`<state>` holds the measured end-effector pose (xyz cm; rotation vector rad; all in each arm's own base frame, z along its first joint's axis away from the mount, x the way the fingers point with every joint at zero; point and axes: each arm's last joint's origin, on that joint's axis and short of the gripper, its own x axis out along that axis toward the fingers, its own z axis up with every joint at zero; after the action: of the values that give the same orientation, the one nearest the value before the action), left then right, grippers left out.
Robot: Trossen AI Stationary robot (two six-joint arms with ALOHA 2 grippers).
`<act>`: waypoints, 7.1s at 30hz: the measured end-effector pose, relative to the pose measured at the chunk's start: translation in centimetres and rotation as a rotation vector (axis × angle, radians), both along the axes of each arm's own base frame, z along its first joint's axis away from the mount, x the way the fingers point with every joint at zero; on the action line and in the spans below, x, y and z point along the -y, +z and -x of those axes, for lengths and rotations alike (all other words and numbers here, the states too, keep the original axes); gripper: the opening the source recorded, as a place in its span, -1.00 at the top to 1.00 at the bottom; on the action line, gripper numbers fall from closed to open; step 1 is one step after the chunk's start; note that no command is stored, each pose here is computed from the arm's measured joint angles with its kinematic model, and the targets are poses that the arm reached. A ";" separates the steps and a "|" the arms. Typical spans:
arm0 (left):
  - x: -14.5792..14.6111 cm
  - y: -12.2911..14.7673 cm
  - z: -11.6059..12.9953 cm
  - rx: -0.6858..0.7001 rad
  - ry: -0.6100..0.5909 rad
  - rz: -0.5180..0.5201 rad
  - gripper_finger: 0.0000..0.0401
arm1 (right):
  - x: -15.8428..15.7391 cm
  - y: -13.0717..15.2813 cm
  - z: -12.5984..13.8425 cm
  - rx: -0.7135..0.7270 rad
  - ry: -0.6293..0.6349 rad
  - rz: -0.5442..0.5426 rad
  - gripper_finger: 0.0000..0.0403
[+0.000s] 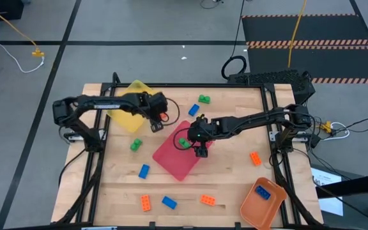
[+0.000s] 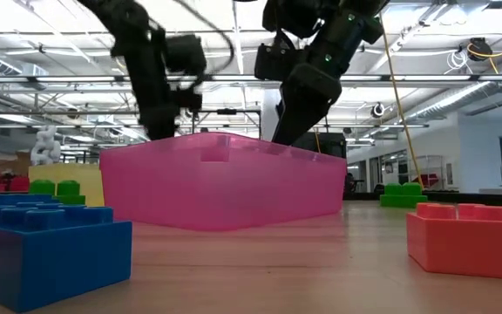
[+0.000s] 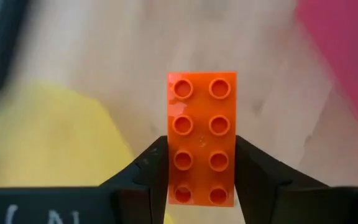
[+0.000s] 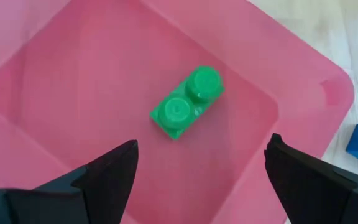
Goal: Sort & place blocks by color
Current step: Put the orange game piece into the yellow bin, then put the green game piece into the red bin
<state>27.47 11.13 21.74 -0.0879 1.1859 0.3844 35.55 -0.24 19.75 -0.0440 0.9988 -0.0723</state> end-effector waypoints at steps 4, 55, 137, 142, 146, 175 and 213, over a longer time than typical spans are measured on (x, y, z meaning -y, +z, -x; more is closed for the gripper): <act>0.0 4.9 1.2 -0.004 0.056 -0.103 0.31 | -0.1 -0.3 0.0 0.022 0.002 -0.001 -0.64; -3.2 -0.2 9.0 -0.254 0.485 0.025 -0.70 | 0.3 3.1 1.7 0.228 -0.055 0.089 -0.64; 12.8 2.4 7.9 0.747 -0.072 0.055 -0.40 | 5.9 7.1 9.9 0.007 -0.472 0.090 -0.61; 13.0 2.4 7.9 0.748 -0.077 0.061 -0.40 | 5.9 7.0 10.2 -0.026 -0.477 0.069 -0.61; 13.1 2.5 7.9 0.765 -0.084 0.066 -0.40 | 6.1 6.5 11.3 -0.137 -0.517 0.046 -0.61; 13.2 2.7 7.7 0.791 -0.079 0.062 -0.40 | 6.5 4.4 13.4 -0.315 -0.650 -0.098 -0.61; 13.6 2.7 7.8 0.801 -0.038 0.050 -0.40 | 6.1 2.1 14.2 -0.373 -0.659 -0.151 -0.61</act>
<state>19.68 -2.43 24.45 -0.2381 0.4042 0.2452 21.33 -6.39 21.84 0.4259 1.3556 -0.6083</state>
